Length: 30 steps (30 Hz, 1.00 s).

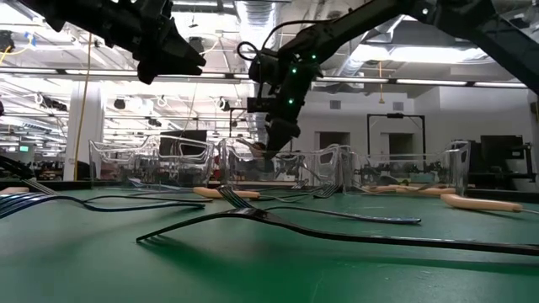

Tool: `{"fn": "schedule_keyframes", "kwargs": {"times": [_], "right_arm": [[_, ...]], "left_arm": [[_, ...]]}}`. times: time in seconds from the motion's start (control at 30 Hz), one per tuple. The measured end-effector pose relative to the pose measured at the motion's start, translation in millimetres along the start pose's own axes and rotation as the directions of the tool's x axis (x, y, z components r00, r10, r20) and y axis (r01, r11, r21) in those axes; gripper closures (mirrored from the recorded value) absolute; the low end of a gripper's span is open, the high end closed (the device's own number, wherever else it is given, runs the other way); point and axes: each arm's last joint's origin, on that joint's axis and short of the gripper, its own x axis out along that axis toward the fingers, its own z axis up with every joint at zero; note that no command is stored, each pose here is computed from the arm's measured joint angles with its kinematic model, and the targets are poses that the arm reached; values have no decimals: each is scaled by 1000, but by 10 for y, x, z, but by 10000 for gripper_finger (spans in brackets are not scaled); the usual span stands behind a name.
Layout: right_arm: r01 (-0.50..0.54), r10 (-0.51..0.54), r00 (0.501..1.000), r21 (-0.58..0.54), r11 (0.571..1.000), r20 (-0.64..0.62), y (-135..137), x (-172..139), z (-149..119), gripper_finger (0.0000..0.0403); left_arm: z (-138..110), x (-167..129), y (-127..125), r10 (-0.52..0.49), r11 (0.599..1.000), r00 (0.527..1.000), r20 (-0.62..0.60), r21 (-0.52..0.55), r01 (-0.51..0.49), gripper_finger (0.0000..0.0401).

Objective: Sort silverware by color (type)
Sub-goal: Put the brown fork into the middle transparent bin, then put the blue fork into the left transparent bin

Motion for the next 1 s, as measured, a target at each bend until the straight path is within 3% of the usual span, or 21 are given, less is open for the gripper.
{"fn": "schedule_keyframes", "kwargs": {"times": [0.47, 0.63, 1.0], "right_arm": [[-123, 123, 992, 52, 991, 2, -12, 301, -121, 364], [-113, 113, 994, 62, 992, 13, -46, 295, -125, 334], [-100, 98, 995, 60, 993, 33, -67, 276, -92, 328]], "left_arm": [[0, 0, 0, -1, 1000, 1000, 0, -15, 1, 271], [-12, 0, 5, 4, 1000, 1000, -12, -11, -5, 271], [-13, 0, 5, 5, 1000, 1000, -13, -10, -6, 271]]}}
